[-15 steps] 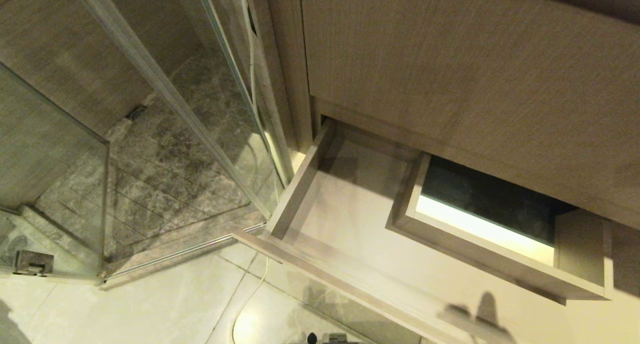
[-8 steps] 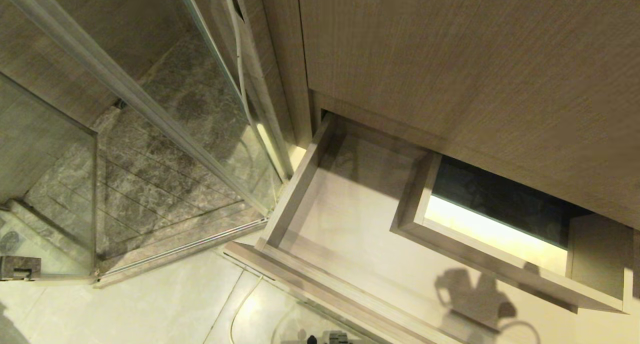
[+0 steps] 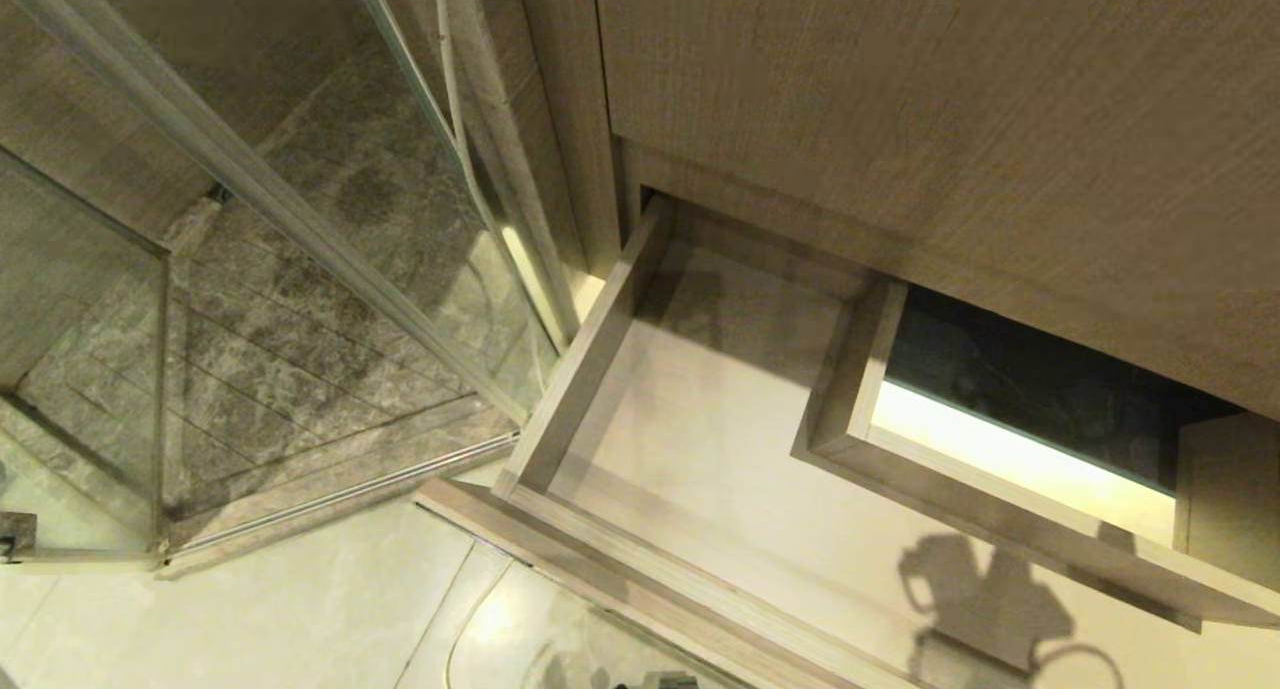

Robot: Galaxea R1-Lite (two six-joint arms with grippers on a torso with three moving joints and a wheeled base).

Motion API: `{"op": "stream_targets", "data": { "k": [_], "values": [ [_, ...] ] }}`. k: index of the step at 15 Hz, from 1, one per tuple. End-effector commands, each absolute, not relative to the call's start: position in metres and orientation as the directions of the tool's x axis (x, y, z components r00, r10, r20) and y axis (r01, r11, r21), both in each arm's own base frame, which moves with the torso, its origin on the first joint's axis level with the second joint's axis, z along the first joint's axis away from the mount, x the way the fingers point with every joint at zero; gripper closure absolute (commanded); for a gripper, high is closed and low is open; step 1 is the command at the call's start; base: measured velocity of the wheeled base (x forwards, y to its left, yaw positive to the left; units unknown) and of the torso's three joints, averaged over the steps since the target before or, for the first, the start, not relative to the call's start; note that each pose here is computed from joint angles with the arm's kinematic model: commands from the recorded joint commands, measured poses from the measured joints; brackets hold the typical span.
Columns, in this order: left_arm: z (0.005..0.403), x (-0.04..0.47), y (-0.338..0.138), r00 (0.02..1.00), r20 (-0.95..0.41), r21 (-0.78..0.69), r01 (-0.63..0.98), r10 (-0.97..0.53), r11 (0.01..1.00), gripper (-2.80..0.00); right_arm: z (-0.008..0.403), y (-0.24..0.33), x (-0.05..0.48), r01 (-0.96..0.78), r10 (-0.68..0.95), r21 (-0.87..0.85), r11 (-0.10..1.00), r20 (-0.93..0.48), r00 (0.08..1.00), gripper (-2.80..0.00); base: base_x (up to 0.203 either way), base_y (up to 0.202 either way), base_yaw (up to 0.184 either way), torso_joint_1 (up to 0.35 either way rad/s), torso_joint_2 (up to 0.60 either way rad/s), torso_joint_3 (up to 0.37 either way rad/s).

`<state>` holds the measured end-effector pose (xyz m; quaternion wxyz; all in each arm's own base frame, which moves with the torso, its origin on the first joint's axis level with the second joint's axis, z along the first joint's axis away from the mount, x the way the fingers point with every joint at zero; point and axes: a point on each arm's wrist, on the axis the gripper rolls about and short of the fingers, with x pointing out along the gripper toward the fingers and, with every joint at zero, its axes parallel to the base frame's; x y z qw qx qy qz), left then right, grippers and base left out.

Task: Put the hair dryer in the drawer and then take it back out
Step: Close the drawer

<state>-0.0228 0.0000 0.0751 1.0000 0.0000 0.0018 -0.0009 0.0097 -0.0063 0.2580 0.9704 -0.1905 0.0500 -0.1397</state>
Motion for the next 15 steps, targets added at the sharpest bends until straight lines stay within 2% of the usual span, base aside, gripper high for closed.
{"op": "stream_targets", "data": {
  "k": [1,11,15],
  "values": [
    [0.0747,-0.0227,0.0,1.0,-0.005,0.0,0.002,-0.002,1.0,0.0,0.2581,-0.0063,0.0092,0.254,-0.292,-0.385,0.887,-0.041,0.956,0.0,0.0,0.0,0.0,-0.08,0.39,0.295],
    [0.0747,-0.0227,0.0,1.0,-0.005,0.0,0.002,-0.002,1.0,0.0,0.255,-0.0062,0.0061,0.242,-0.289,-0.384,0.891,-0.069,0.955,0.0,0.0,0.0,0.0,-0.013,0.04,0.035],
    [0.0747,-0.0227,0.0,1.0,-0.005,0.0,0.002,-0.002,1.0,0.0,0.2545,-0.0062,0.0063,0.242,-0.29,-0.385,0.891,-0.071,0.954,0.0,0.004,0.006,-0.142,0.001,0.0,0.002]
  ]
}}
